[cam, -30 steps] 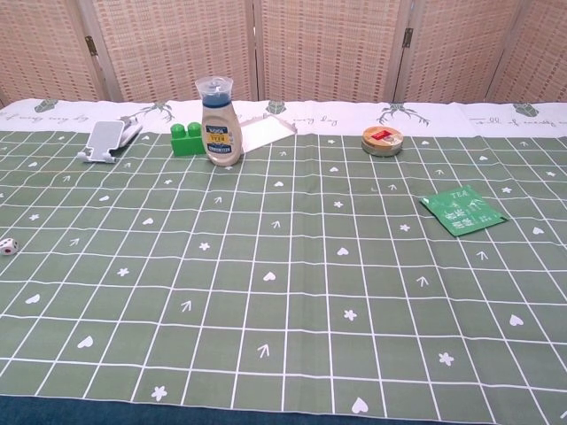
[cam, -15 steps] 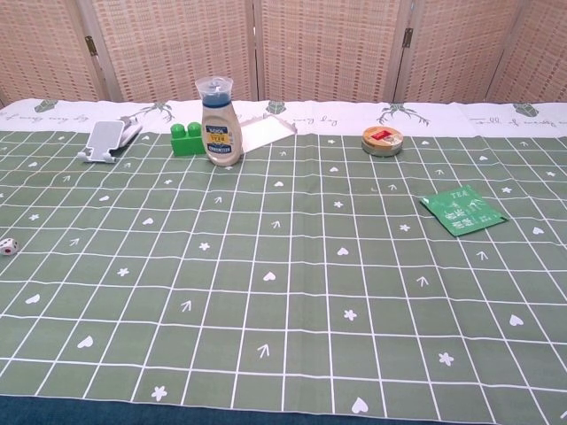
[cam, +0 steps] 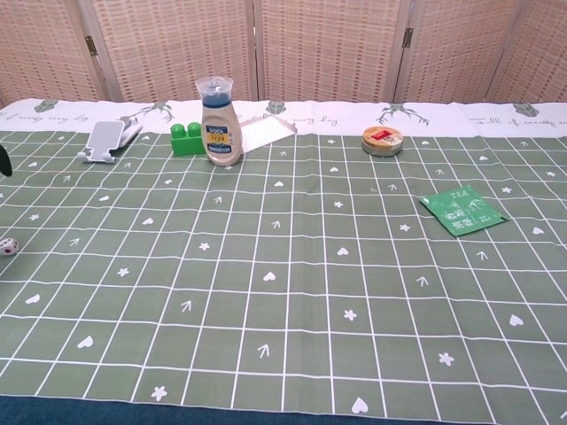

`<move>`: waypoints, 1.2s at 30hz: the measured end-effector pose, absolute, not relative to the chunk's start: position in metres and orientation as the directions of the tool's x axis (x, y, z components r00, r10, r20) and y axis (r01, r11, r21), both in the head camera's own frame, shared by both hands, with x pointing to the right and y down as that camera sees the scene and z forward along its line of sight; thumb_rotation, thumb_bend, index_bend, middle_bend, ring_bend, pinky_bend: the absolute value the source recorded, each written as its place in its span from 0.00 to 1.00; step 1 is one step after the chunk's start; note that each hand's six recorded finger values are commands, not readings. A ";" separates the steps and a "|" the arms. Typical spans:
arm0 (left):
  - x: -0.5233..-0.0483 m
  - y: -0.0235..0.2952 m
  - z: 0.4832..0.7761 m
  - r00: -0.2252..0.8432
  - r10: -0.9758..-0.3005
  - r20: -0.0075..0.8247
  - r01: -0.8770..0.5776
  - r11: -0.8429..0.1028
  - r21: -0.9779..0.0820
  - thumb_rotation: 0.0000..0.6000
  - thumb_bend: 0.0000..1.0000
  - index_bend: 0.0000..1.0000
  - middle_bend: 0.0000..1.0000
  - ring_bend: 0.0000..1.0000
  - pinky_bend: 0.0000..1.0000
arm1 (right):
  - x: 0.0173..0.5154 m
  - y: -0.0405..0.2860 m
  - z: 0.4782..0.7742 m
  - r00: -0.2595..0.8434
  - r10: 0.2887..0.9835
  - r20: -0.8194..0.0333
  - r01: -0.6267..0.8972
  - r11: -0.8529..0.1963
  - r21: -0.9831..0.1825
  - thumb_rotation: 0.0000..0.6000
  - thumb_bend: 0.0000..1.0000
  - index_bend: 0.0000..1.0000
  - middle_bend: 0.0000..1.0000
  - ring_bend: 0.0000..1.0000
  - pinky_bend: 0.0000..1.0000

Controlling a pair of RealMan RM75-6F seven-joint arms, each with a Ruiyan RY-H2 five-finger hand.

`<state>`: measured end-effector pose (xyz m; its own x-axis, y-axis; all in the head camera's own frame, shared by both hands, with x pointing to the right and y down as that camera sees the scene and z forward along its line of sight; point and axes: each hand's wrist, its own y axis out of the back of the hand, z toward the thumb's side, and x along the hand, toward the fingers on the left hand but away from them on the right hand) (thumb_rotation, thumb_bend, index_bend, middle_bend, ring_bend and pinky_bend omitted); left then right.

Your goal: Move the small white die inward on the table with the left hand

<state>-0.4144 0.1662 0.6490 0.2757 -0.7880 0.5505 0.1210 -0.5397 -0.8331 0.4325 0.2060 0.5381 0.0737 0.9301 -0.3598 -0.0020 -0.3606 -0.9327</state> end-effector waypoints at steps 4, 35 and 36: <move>-0.414 0.167 0.665 0.264 -0.768 0.583 0.124 -0.572 -0.811 1.00 0.28 0.42 0.87 0.75 0.89 | 0.433 0.207 0.538 0.071 0.930 -0.360 -0.001 -0.361 -0.933 1.00 0.16 0.19 0.20 0.18 0.23; -0.440 0.176 0.728 0.098 -0.704 0.703 0.155 -0.687 -0.710 1.00 0.28 0.48 0.91 0.78 0.90 | 0.435 0.210 0.535 0.060 0.931 -0.359 -0.004 -0.360 -0.933 1.00 0.16 0.19 0.20 0.18 0.23; -0.440 0.176 0.728 0.098 -0.704 0.703 0.154 -0.687 -0.710 1.00 0.28 0.48 0.91 0.78 0.90 | 0.435 0.210 0.535 0.059 0.931 -0.360 -0.004 -0.360 -0.933 1.00 0.16 0.19 0.20 0.18 0.23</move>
